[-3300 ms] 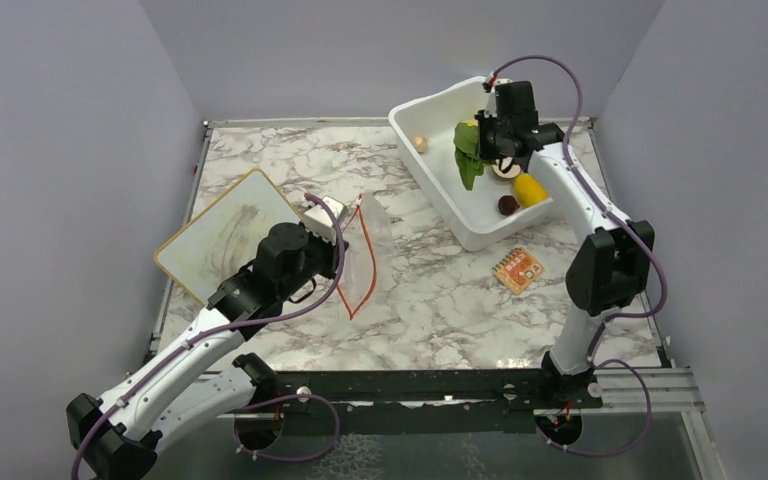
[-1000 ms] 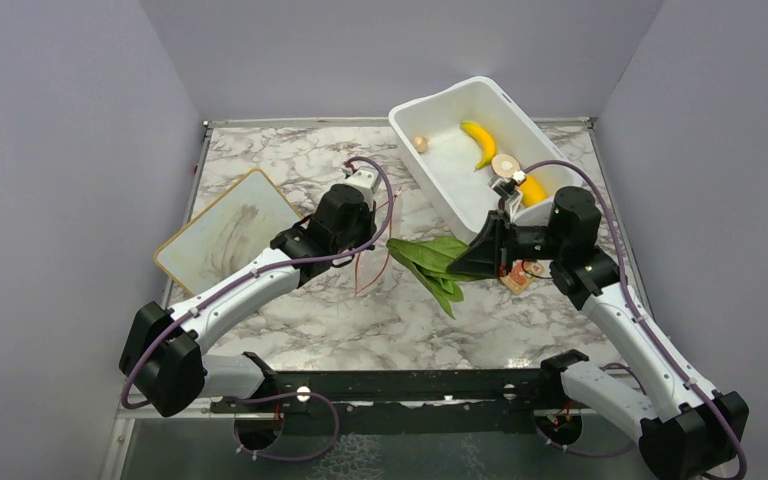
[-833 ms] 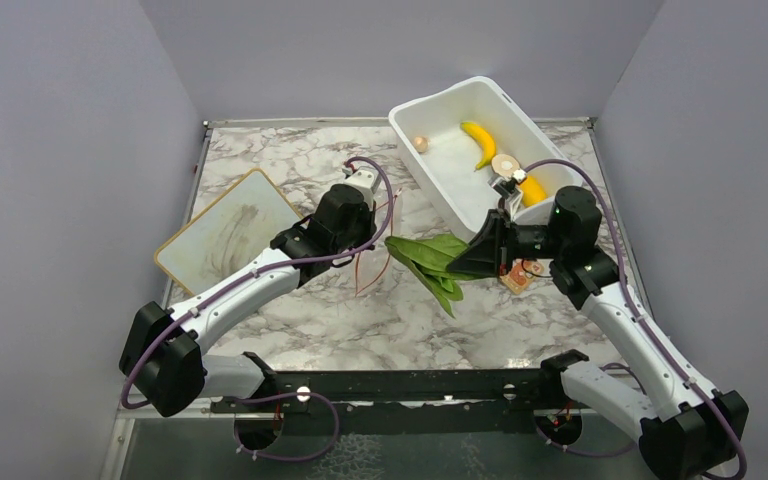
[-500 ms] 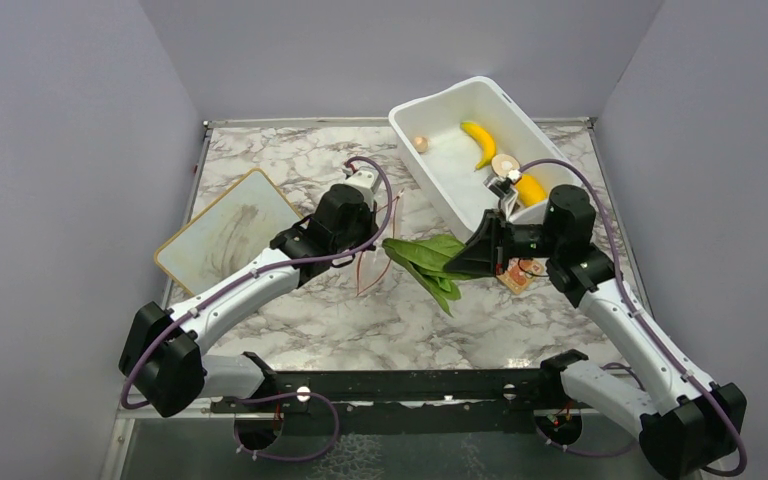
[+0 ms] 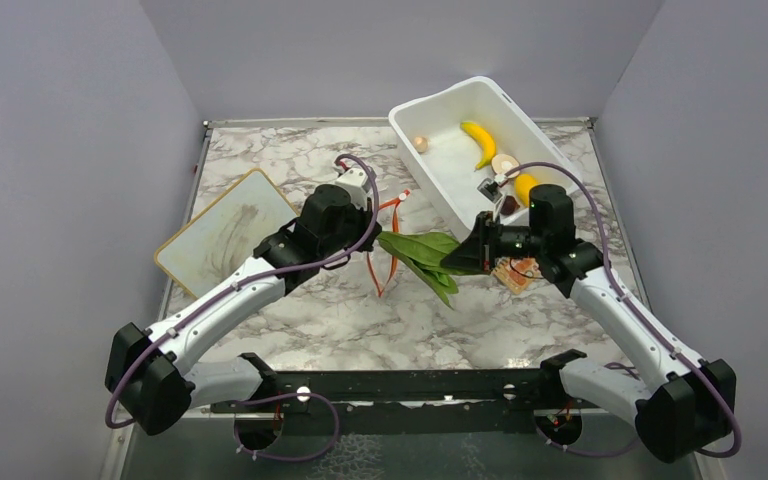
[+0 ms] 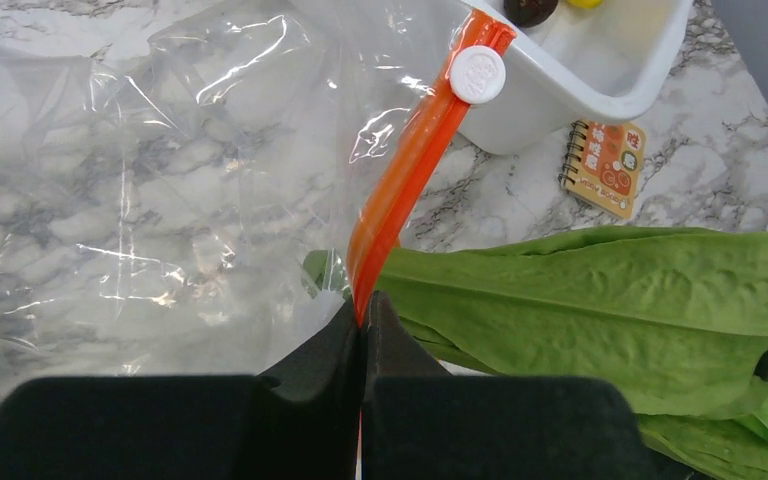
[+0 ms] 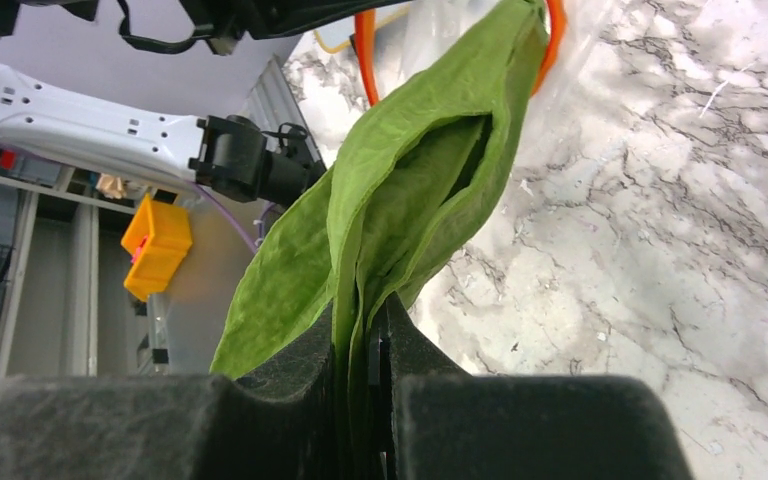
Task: Place the food in the zip-top bag and seal the zipper
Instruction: Place the fake vegetable in the zipper food storage bag.
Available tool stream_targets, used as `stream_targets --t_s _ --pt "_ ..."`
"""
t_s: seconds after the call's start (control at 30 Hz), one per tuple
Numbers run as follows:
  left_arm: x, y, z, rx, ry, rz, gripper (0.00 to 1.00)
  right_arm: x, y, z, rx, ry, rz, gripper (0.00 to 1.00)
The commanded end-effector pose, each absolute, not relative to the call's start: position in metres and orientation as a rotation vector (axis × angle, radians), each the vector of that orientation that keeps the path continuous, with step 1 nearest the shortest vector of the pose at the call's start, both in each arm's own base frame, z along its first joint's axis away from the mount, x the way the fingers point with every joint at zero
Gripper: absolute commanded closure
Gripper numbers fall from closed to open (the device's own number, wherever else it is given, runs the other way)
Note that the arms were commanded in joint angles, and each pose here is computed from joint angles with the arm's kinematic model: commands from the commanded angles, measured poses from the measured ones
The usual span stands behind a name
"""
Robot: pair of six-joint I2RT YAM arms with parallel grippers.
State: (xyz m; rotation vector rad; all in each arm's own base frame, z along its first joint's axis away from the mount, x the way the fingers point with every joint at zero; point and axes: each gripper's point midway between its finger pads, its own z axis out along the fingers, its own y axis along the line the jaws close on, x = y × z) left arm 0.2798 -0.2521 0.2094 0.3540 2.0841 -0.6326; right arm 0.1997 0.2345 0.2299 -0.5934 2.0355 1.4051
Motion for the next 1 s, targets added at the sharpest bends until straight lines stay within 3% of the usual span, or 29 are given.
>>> stream_targets --t_s 0.0,0.33,0.97 --pt "0.27 -0.254 0.209 0.375 2.089 -0.68 1.0 0.21 0.235 0.241 -0.618 1.983 1.32 0.99" --pt "0.267 -0.258 0.202 0.397 2.117 -0.699 1.0 0.172 0.25 0.271 -0.769 1.768 1.56 0.99" --pt "0.246 -0.279 0.226 0.459 2.086 -0.904 1.0 0.213 0.288 0.252 -0.777 1.817 1.269 0.99"
